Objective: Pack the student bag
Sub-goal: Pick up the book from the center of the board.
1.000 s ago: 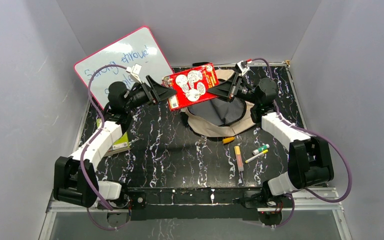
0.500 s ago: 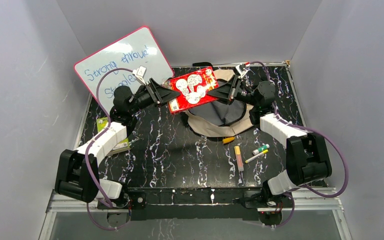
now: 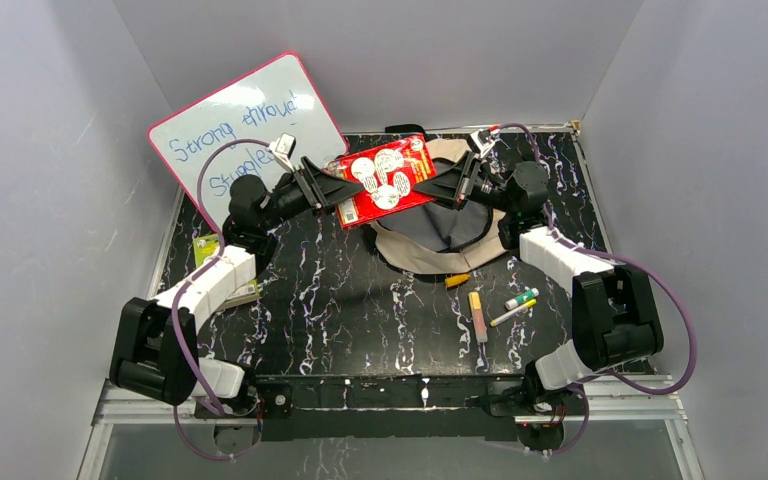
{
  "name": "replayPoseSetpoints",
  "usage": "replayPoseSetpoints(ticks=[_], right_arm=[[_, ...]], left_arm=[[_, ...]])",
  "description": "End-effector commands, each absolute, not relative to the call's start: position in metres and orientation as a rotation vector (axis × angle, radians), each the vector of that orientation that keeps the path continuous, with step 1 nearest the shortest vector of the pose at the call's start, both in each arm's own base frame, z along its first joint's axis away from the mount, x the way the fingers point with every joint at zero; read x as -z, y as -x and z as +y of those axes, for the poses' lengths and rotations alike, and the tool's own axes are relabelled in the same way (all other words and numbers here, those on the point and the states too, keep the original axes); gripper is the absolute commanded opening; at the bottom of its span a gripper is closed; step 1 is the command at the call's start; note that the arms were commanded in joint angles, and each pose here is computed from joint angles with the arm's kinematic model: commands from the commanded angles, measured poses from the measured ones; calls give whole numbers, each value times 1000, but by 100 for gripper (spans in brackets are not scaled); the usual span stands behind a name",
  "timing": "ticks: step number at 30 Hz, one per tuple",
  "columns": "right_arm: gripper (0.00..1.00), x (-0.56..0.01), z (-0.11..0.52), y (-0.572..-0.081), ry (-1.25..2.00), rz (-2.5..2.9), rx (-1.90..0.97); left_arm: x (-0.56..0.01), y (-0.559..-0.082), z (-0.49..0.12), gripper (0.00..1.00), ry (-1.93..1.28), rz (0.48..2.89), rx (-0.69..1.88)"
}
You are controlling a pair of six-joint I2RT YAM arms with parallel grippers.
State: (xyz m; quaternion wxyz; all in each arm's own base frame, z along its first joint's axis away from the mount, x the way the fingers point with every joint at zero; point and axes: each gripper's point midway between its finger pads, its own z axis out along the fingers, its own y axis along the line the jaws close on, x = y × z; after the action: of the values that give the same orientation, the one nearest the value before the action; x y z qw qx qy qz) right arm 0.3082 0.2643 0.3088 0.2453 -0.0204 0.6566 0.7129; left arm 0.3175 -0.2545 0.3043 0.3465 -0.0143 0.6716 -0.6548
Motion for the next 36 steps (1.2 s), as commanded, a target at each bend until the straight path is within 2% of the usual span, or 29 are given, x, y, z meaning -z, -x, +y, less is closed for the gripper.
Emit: replayPoseSetpoints(ticks=[1,5,7,13,14,19,21,24,28,32,36], right_arm=[[0,-324,260,-312,101,1699,-1888],[0,-321,260,-315,86,1706,-1874],[0,-320,260,-316,83,1708,-1871],[0,-311,260,-320,76,1740,-1837],[4,-308,260,-322,75,1757,-1815],[35,-283,245,-341,26,1873,-1541],[55,-273,231,-351,-15,1914,-1369],[75,-263,206,-362,-66,1970,-1119],[83,-236,163,-369,-195,2100,-816],[97,-203,137,-367,-276,2237,-615],[99,-201,129,-375,-212,2287,-519]], left_arm=[[-314,-303,-259,50,-43,1705,1729],[-310,-302,-259,44,-37,1713,1732],[-309,-302,-259,38,-33,1716,1734],[-312,-302,-260,3,-42,1706,1735],[-312,-303,-260,0,-48,1705,1732],[-293,-311,-262,0,-28,1756,1723],[-285,-313,-261,0,-4,1772,1715],[-282,-317,-258,0,8,1781,1704],[-284,-328,-244,0,38,1797,1656],[-276,-339,-228,0,70,1862,1544],[-272,-343,-215,0,91,1903,1464]])
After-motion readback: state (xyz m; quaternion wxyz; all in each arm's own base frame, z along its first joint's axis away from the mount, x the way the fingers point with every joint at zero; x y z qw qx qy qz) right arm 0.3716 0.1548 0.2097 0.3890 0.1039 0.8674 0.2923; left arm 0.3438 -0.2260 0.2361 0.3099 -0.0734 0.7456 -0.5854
